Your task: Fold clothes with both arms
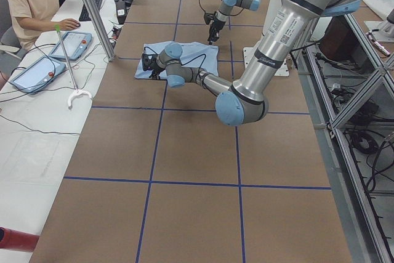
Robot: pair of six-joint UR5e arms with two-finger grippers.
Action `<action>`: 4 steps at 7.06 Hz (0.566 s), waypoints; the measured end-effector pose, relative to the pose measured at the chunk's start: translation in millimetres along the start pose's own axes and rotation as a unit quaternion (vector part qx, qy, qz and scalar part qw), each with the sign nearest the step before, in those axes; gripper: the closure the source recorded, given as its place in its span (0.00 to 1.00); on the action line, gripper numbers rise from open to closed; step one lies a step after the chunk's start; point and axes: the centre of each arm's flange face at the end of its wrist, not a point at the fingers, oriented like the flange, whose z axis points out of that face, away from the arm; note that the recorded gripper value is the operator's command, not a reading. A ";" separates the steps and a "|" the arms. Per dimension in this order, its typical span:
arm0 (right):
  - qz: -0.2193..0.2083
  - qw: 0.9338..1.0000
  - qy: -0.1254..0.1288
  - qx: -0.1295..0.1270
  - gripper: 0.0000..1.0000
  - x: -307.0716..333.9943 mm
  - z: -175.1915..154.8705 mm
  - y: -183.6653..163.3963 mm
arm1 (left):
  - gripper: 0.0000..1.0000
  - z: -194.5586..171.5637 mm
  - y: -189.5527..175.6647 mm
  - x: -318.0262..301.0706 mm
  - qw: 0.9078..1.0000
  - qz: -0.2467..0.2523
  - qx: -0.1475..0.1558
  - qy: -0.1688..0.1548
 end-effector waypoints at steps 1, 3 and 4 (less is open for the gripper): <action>0.061 0.998 -0.001 -0.002 0.27 2.1 -1.1 -4.6 | 0.49 0.0 0.0 0.2 1.000 0.000 0.000 0.000; 0.276 0.961 0.000 -0.005 0.22 0.9 0.5 -3.8 | 0.49 -0.3 0.0 1.0 1.000 0.000 0.000 0.000; 0.349 0.937 0.002 -0.007 0.22 -1.3 3.4 -1.4 | 0.49 -0.4 -0.1 1.3 1.000 0.000 0.000 0.001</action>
